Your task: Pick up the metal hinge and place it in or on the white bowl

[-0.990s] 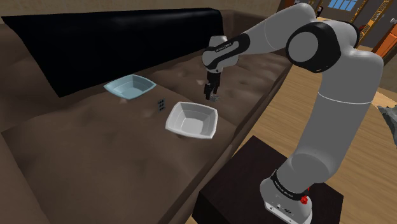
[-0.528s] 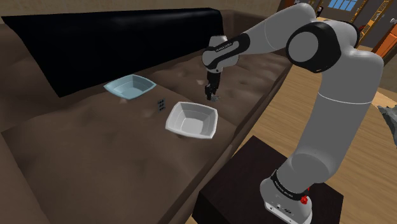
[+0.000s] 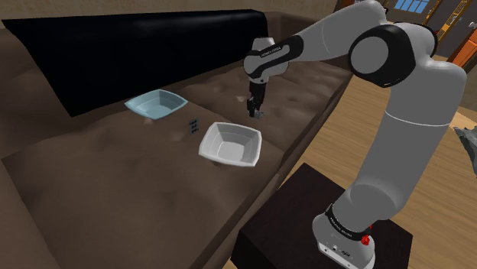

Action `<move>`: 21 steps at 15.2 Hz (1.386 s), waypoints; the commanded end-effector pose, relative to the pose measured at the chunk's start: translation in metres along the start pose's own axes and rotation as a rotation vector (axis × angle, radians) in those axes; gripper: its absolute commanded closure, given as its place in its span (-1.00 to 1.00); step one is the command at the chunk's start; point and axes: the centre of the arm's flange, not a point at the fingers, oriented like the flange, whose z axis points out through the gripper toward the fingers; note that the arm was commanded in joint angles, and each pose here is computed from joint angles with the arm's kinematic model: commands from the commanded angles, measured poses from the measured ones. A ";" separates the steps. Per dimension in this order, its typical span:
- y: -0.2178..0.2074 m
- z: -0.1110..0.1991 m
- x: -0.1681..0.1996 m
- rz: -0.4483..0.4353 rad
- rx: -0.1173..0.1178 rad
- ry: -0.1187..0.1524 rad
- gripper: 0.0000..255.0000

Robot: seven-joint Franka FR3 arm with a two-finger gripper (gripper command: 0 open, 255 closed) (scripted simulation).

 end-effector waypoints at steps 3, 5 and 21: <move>-0.001 -0.021 -0.002 0.000 0.000 0.000 1.00; -0.001 -0.032 -0.004 0.000 0.000 0.000 1.00; -0.005 -0.115 -0.013 0.000 0.000 0.000 1.00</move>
